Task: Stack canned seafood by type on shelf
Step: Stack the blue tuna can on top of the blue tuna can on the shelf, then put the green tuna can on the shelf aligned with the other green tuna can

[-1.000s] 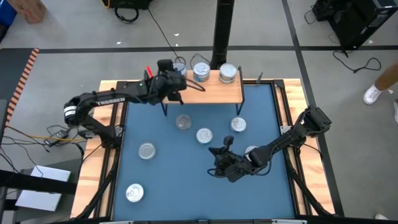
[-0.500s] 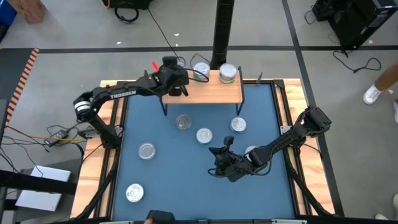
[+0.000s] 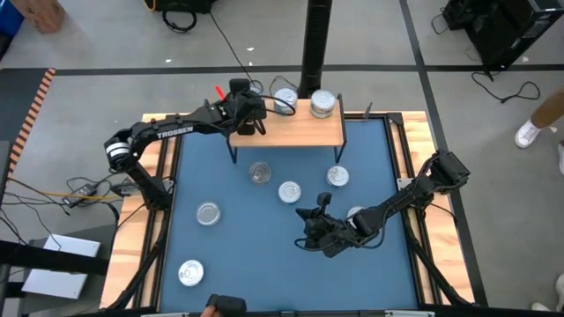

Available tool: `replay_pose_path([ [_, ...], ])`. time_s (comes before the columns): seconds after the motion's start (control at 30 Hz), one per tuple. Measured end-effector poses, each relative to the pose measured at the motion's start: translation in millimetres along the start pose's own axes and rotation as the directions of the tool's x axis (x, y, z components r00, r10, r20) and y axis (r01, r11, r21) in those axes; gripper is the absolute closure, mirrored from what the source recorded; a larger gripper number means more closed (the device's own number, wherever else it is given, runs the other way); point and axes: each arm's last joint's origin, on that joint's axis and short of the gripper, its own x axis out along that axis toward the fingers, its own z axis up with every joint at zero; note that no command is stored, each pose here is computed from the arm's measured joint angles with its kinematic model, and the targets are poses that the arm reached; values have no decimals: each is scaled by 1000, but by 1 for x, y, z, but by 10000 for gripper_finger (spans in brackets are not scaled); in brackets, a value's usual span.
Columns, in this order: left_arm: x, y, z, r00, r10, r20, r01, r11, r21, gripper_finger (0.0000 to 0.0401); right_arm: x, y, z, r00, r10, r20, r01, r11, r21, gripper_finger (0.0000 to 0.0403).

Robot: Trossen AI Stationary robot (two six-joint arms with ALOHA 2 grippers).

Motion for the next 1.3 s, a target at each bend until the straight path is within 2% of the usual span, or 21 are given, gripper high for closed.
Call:
replay_pose_path([
  [0.1, 0, -3, -1, 1000, -27, 2, 27, 1000, 5, 210, 0, 0, 0, 1000, 0, 0, 0, 1000, 0, 403],
  [0.2, -1, -7, -1, 999, -46, -5, 46, 999, 13, 197, 0, 0, 0, 1000, 1, 0, -1, 1000, -1, 403],
  [0.57, -10, -17, 5, 997, -80, 6, 79, 995, 55, 191, 0, 1, 1, 1000, 22, 5, -22, 1000, -3, 403],
  [1.0, -23, -23, 13, 999, -35, 2, 35, 993, 117, 190, 0, 1, 1, 1000, 23, 7, -23, 1000, -4, 403],
  [1.17, -37, -17, 12, 999, -26, 42, 23, 998, 56, 204, 0, 1, 1, 1000, 23, 7, -23, 1000, -5, 403],
  [1.3, -51, -9, 7, 991, -77, 112, 82, 996, -42, 237, 0, 1, 1, 1000, 24, 9, -24, 1000, -2, 403],
])
